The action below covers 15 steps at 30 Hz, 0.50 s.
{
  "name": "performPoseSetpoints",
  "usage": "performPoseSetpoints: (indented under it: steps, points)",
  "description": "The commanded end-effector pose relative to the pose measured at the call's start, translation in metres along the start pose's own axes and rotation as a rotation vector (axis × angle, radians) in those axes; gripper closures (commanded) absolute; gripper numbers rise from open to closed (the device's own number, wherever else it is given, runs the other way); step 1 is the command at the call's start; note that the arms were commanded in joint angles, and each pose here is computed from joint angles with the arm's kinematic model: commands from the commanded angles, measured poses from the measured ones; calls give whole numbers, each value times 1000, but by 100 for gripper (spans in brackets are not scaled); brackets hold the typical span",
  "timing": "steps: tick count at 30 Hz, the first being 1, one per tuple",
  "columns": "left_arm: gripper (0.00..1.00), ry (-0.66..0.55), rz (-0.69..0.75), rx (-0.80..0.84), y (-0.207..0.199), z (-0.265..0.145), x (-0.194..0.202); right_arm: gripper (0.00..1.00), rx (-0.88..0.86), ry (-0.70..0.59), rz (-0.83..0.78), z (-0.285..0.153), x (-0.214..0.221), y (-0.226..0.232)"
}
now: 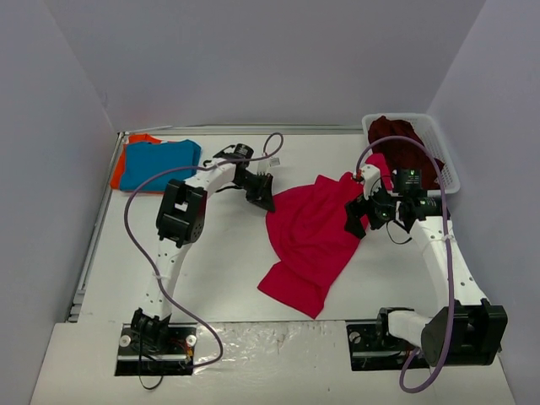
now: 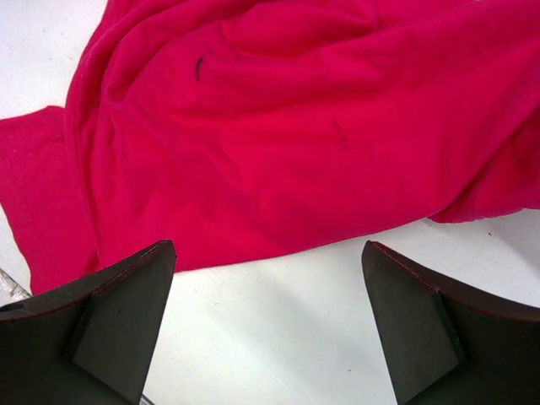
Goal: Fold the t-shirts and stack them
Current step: Flatten out the tshirt
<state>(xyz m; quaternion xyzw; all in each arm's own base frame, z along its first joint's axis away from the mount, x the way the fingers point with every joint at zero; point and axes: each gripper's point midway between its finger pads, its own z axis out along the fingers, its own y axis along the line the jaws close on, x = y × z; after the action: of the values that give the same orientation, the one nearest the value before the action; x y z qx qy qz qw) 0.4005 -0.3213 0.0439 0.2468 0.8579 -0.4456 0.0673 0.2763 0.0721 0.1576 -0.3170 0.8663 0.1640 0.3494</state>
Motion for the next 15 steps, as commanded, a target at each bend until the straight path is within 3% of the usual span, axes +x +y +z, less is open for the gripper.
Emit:
performPoseSetpoints:
  steps: [1,4,8,11,15]
  points:
    - [98,-30,115,-33,-29,-31,-18,12,-3,-10,8,-1,-1,2]
    - [98,-89,230,-58,-61,-62,-34,12,-1,-10,7,-2,-1,2]
    - [98,-212,399,-108,-136,-130,-52,11,5,-10,5,-2,0,2]
    - [98,-313,510,-133,-196,-183,-52,12,9,-9,5,-3,0,1]
    - [98,-434,611,-246,-243,-243,-37,12,17,-1,11,-2,1,-1]
